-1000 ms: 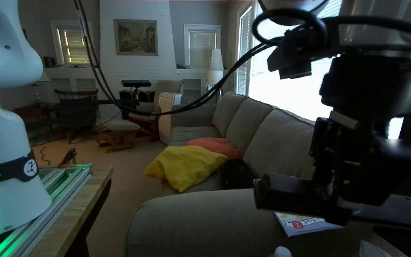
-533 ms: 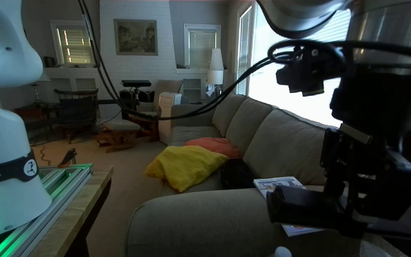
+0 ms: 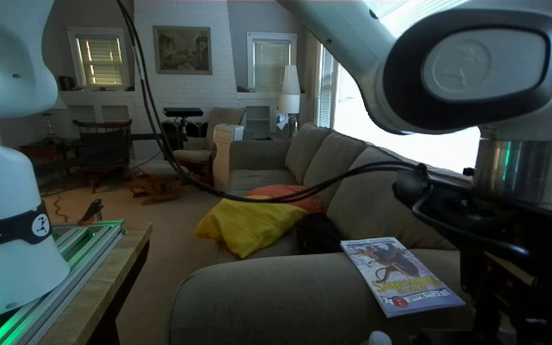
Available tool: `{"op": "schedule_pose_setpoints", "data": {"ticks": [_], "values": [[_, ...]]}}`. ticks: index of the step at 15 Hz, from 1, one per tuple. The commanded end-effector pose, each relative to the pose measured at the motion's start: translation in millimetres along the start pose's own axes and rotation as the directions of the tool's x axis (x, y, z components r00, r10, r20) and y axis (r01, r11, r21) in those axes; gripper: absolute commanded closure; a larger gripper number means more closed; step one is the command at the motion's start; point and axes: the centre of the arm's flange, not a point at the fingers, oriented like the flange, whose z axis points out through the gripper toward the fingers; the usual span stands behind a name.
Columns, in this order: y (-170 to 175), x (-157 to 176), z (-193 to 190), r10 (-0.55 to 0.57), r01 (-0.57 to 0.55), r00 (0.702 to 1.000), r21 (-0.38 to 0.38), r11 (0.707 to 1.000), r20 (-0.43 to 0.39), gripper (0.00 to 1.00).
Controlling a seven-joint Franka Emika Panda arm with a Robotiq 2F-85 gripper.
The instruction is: Put the black remote on the side table
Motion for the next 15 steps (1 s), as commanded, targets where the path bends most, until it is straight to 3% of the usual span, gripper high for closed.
{"op": "schedule_pose_setpoints", "data": {"ticks": [1, 3, 4, 5, 8, 9, 15], "values": [[7.0, 32.9, 25.7, -0.144, 0.143, 0.989, -0.070, 0.987, -0.021, 0.68], [6.5, 43.5, 39.1, -0.163, 0.162, 0.987, -0.088, 0.983, -0.009, 0.68], [-0.3, 16.3, 28.1, -0.118, 0.118, 0.993, -0.055, 0.992, -0.002, 0.68], [-0.4, 17.7, 33.2, -0.121, 0.120, 0.993, -0.058, 0.991, 0.001, 0.43], [-1.3, 17.2, 35.2, -0.121, 0.121, 0.993, -0.056, 0.991, 0.004, 0.43], [-1.2, 17.2, 35.1, -0.121, 0.121, 0.993, -0.056, 0.991, 0.004, 0.68], [-30.6, 23.4, 110.5, -0.201, 0.214, 0.974, -0.141, 0.967, 0.101, 0.68]]}}
